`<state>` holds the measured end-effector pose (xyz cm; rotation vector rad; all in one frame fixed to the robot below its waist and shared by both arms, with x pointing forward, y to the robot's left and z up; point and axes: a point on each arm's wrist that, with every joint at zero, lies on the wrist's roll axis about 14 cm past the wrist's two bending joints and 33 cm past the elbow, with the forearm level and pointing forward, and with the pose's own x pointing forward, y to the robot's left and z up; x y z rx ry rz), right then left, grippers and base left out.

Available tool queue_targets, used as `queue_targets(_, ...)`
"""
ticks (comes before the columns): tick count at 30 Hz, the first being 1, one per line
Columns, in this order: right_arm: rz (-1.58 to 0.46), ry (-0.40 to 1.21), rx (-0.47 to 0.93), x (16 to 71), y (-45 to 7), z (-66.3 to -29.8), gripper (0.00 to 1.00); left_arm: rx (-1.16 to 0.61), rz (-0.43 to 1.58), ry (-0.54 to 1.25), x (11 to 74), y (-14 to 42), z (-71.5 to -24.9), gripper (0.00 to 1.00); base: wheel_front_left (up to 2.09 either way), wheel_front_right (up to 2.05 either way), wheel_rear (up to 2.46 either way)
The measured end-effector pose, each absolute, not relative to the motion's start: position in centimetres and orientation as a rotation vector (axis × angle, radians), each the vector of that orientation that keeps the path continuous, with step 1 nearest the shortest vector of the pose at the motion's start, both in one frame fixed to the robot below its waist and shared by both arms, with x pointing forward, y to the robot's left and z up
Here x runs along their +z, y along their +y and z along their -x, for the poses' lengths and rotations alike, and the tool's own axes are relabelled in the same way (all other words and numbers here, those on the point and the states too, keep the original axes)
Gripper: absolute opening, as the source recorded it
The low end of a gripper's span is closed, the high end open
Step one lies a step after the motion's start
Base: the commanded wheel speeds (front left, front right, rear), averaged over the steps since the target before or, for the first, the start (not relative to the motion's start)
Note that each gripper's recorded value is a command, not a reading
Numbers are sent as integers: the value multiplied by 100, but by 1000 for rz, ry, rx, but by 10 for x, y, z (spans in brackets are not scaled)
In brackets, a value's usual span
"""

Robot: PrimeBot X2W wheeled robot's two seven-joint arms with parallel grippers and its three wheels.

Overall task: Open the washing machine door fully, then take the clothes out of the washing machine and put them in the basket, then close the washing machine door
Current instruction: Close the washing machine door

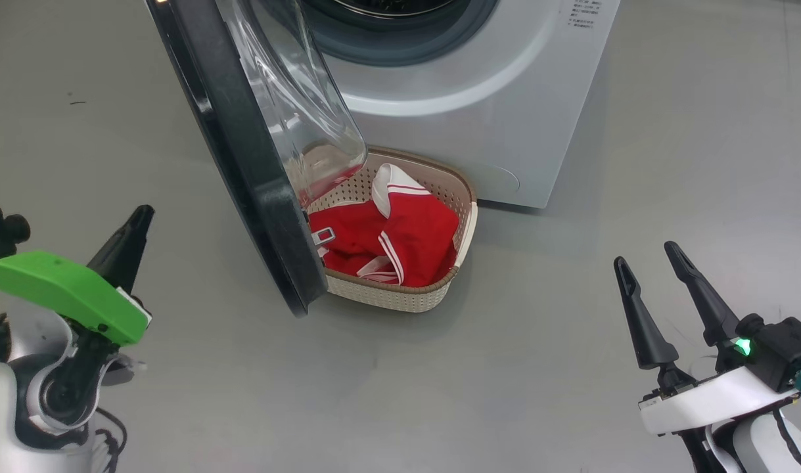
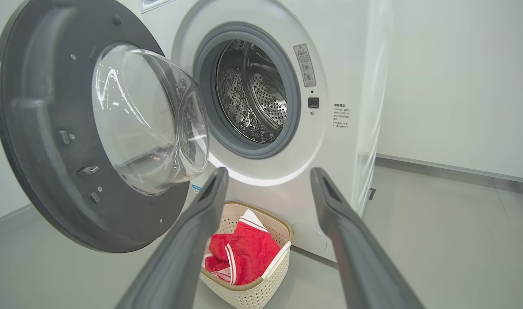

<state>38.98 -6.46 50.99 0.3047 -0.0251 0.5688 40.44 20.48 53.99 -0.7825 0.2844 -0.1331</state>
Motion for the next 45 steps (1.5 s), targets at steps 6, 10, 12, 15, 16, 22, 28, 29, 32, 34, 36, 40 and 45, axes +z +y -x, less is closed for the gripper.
queue_targets(6, -310, -16, 596, 508, -54, -384, 100, -30, 408, 216, 540, 240, -389, 0, 0, 0, 0)
queue_targets(10, -311, -18, 605, 509, -51, -383, 100, 16, 159, 165, 537, 254, -377, 0, 0, 0, 0)
queue_targets(12, -309, -20, 607, 510, -51, -383, 100, 23, 99, 136, 537, 255, -373, 0, 0, 0, 0)
queue_targets(15, -303, -19, 608, 510, -50, -383, 100, 25, 50, 82, 539, 252, -368, 0, 0, 0, 0)
queue_targets(16, -301, -20, 609, 510, -50, -382, 100, 24, 31, 69, 539, 251, -366, 0, 0, 0, 0)
queue_targets(22, -303, -24, 616, 512, -47, -379, 100, 40, -83, 24, 532, 248, -352, 100, 0, 0, 0)
queue_targets(28, -308, -25, 625, 514, -43, -376, 100, 58, -98, 54, 509, 245, -339, 100, 0, 0, 0)
queue_targets(29, -309, -26, 627, 514, -43, -375, 100, 68, -95, 53, 508, 246, -337, 100, 0, 0, 0)
queue_targets(32, -312, -25, 630, 514, -41, -374, 100, 81, -77, 41, 505, 243, -336, 100, 0, 0, 0)
queue_targets(34, -314, -21, 629, 513, -41, -373, 100, 84, -75, 39, 503, 243, -336, 100, 0, 0, 0)
queue_targets(36, -315, -18, 627, 512, -41, -373, 100, 85, -76, 34, 503, 242, -336, 100, 0, 0, 0)
queue_targets(40, -318, -16, 622, 511, -42, -374, 100, 93, -75, 25, 502, 243, -336, 100, 0, 0, 0)
queue_targets(45, -319, -12, 615, 510, -44, -375, 100, 98, -66, 28, 498, 241, -337, 100, 0, 0, 0)
